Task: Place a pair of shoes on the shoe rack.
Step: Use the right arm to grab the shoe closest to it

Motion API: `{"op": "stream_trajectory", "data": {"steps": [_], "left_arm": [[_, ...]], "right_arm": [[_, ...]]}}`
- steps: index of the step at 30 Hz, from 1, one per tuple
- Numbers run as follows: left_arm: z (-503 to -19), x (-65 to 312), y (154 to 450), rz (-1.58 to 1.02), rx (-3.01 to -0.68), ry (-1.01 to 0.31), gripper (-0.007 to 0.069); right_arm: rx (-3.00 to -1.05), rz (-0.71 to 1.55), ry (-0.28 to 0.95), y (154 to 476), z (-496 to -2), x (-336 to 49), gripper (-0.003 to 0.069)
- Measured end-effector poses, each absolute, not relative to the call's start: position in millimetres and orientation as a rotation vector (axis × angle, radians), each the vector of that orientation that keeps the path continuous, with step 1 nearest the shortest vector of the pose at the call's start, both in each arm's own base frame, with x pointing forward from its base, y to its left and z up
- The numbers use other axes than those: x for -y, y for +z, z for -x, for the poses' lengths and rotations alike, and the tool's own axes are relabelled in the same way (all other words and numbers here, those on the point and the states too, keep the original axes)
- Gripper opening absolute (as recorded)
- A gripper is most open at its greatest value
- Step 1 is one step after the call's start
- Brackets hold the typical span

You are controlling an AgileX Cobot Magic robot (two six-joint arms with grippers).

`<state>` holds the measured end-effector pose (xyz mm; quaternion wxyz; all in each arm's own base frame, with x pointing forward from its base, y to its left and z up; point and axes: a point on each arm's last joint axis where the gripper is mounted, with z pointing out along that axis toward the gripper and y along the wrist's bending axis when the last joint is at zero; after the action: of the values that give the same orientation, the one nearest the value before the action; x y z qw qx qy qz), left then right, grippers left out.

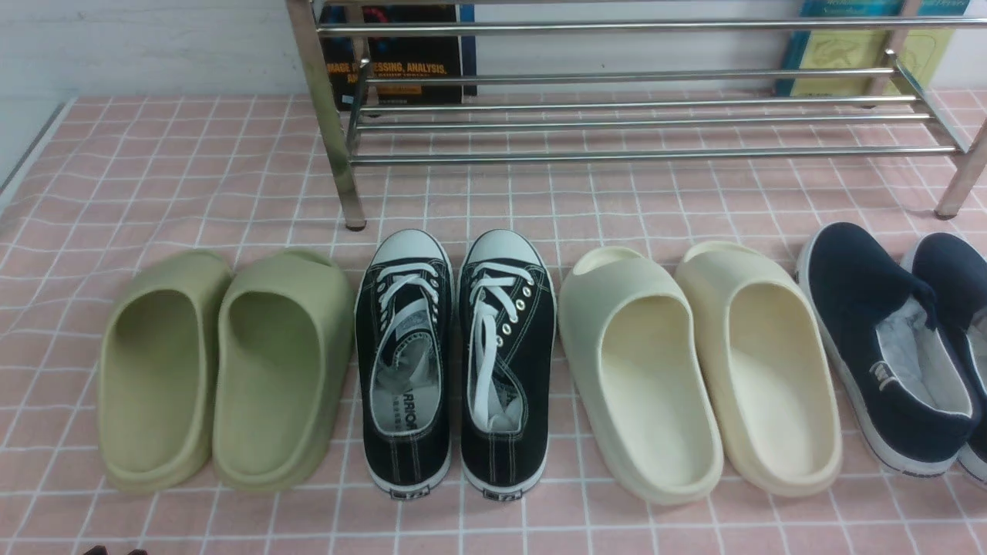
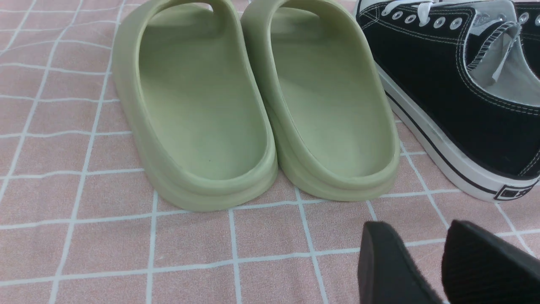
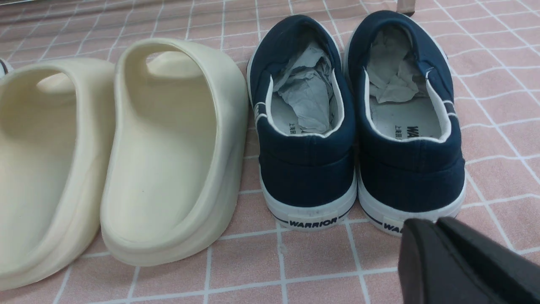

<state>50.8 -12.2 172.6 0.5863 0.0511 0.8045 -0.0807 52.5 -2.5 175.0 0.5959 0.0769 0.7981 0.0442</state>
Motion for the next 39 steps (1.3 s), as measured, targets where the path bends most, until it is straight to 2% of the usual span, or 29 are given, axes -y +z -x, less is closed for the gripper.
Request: {"op": "stream_trajectory", "data": {"steps": [39], "left_arm": [[-50.8, 12.2, 172.6, -0.12, -1.875, -0.187, 0.0239]], "right_arm": [[-1.854, -0.179, 0.103, 175.0, -52.5, 2.5, 0.0048]]}}
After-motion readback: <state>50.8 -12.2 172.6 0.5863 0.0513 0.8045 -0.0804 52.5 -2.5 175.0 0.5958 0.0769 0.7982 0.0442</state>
